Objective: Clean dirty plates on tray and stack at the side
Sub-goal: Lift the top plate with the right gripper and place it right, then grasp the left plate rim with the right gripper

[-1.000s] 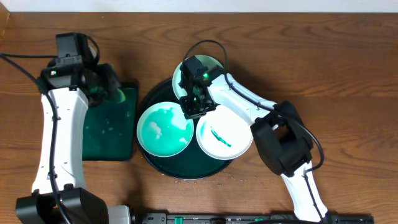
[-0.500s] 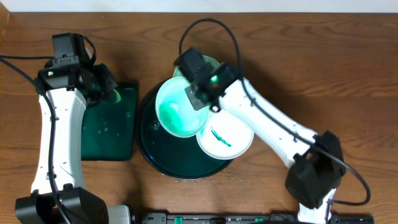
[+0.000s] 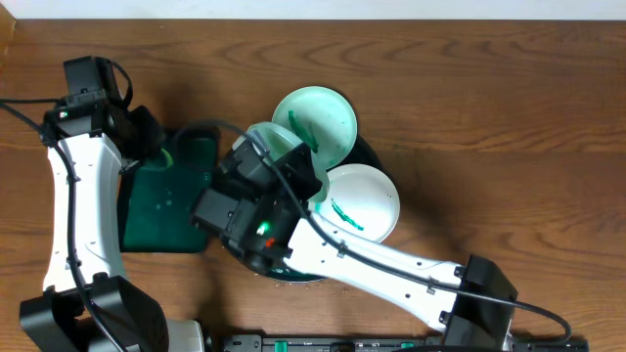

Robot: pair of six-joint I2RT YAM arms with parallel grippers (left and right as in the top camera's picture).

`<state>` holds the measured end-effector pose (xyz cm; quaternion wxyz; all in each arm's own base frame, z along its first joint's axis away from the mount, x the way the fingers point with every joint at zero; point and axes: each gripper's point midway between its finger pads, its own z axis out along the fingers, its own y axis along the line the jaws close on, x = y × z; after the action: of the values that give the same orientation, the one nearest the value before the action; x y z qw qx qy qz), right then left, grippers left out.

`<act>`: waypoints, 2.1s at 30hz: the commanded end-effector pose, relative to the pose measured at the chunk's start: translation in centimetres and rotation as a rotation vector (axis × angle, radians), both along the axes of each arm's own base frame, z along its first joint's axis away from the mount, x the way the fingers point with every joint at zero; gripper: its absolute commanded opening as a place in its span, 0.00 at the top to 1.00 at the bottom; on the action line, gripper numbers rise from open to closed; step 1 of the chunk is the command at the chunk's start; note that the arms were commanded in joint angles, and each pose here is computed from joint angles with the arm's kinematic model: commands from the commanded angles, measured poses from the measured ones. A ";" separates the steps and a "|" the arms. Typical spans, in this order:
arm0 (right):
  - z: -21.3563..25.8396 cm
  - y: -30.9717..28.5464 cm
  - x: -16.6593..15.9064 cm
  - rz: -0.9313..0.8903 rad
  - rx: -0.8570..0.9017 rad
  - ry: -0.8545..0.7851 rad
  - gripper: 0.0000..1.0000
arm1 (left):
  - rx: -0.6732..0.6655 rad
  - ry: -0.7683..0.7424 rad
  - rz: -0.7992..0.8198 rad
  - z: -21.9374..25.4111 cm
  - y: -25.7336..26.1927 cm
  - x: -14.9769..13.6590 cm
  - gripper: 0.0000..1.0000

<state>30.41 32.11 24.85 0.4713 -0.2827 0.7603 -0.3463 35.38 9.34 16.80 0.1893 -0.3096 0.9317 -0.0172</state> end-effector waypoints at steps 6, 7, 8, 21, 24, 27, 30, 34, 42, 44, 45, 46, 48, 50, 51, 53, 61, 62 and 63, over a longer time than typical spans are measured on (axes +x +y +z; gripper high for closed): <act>3.9 -1.1 -0.5 -0.040 0.066 -0.141 0.99 | 0.016 0.015 0.008 -0.2 0.7 -0.4 0.93; 3.1 -0.9 -0.5 -0.030 0.081 -0.097 0.99 | 0.016 0.015 0.008 -0.2 0.7 -0.4 0.93; 1.8 -0.6 -0.4 -0.015 0.106 -0.016 0.99 | 0.016 0.015 0.008 -0.2 0.7 -0.4 0.93; -3.5 -2.2 3.7 0.055 0.865 0.814 0.99 | 0.016 0.017 0.008 -0.2 0.7 -0.4 0.93; -1.0 -10.4 7.0 -0.087 1.022 0.774 0.99 | 0.014 0.026 0.008 -0.3 0.7 -0.6 0.93; -0.9 -16.8 8.1 -0.243 1.055 0.734 0.99 | 0.014 0.026 0.007 -0.3 0.6 -0.6 0.93; -3.2 -26.7 8.3 -0.539 1.038 0.684 0.99 | 0.014 0.026 0.008 -0.3 0.6 -0.6 0.93; -7.7 -32.5 7.4 -0.680 1.029 0.697 0.99 | 0.014 0.026 0.008 -0.3 0.7 -0.6 0.93; -20.7 -35.7 5.1 -0.710 1.043 0.697 0.99 | 0.014 0.024 0.006 -0.3 0.6 -0.6 0.93; -21.9 -35.5 5.2 -0.687 1.059 0.679 0.99 | 0.014 0.024 0.005 -0.3 0.6 -0.6 0.93; -22.5 -35.4 5.1 -0.679 1.064 0.671 0.99 | 0.014 0.024 0.005 -0.3 0.6 -0.6 0.93; -22.9 -35.4 4.9 -0.678 1.065 0.668 0.98 | 0.014 0.024 0.005 -0.3 0.6 -0.6 0.93; -23.3 -35.3 4.5 -0.685 1.063 0.680 0.73 | 0.014 0.025 0.005 -0.3 0.6 -0.6 0.93; -23.1 -35.0 4.1 -0.686 1.071 0.702 0.59 | 0.014 0.026 0.003 -0.3 0.5 -0.6 0.93; -22.8 -34.9 4.0 -0.685 1.077 0.711 0.56 | 0.013 0.026 0.003 -0.3 0.5 -0.6 0.93; -21.8 -34.7 4.0 -0.685 1.084 0.729 0.53 | 0.013 0.026 0.003 -0.3 0.5 -0.6 0.93; -12.2 -26.7 5.8 -0.295 1.257 0.858 0.47 | 0.012 0.026 -0.001 -0.3 0.3 -0.6 0.93; -12.2 -25.6 5.5 -0.272 1.247 0.883 0.48 | 0.008 0.025 -0.007 -0.3 0.1 -0.5 0.93; -12.7 -24.2 4.8 -0.251 1.220 0.925 0.50 | 0.003 0.026 -0.018 -0.3 -0.3 -0.5 0.93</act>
<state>36.38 2.49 11.13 0.1500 0.0808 0.9708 0.1691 34.96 9.53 16.62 0.1814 -0.3139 0.9318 -0.0160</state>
